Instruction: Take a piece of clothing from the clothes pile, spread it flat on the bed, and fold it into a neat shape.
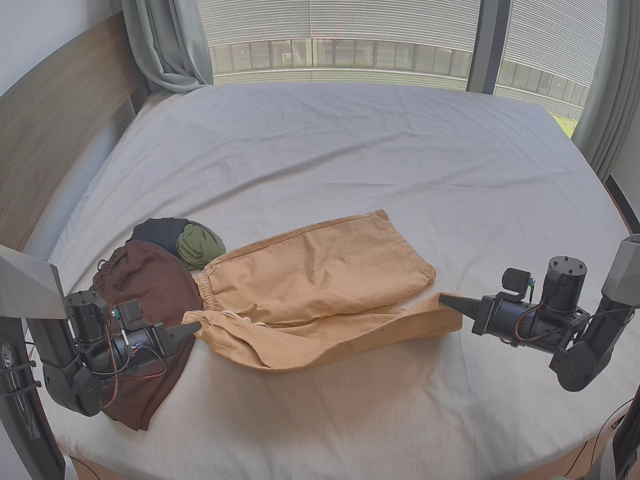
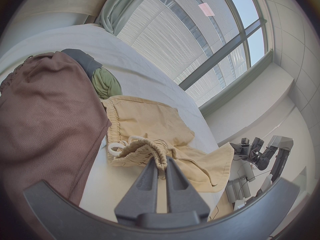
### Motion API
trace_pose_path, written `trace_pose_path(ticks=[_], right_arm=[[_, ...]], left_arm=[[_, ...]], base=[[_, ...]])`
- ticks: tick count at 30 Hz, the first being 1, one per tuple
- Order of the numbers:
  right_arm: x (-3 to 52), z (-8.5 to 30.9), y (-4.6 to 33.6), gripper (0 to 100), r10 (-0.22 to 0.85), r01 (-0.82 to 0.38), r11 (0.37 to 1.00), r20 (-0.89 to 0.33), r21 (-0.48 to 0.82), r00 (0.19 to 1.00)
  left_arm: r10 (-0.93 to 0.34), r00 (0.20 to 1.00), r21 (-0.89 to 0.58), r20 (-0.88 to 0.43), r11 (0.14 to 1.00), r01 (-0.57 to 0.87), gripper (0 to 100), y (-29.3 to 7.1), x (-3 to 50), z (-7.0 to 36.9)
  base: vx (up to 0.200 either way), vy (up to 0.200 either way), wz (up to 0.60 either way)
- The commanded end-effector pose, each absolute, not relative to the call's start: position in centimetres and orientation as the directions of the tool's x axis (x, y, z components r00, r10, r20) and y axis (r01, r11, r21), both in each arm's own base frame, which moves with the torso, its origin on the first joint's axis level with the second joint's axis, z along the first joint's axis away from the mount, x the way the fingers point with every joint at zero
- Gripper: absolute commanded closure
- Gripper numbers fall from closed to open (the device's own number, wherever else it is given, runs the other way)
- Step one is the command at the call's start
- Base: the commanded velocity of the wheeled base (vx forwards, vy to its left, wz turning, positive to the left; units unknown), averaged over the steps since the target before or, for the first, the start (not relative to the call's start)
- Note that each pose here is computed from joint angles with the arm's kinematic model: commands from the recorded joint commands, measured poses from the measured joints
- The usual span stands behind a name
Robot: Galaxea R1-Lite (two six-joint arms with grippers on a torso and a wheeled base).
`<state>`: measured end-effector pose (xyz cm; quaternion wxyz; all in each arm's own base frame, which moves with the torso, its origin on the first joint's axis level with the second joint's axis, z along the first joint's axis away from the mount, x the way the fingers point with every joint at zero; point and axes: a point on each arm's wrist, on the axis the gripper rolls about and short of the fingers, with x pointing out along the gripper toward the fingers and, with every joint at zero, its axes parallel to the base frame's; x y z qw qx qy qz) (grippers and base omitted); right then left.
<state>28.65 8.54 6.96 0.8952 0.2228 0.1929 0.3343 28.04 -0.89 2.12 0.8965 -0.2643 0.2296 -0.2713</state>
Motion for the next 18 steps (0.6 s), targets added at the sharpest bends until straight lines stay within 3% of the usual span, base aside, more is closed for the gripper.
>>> trace_pose_path(ticks=[1, 18], right_arm=[[30.8, 9.2, 9.3, 100, 0.689, -0.552, 0.663, -0.124, 0.506, 0.714], [33.9, 13.6, 10.0, 100, 0.671, -0.556, 0.654, -0.054, 0.514, 0.739]], left_arm=[[-0.570, 0.782, -0.584, -0.250, 0.733, 0.348, 100, -0.7, 29.0, 2.4], [-0.484, 0.849, -0.602, -0.211, 0.749, 0.277, 100, -0.4, 30.6, 3.2]], base=[[0.000, 0.000, 0.00], [0.000, 0.000, 0.00]])
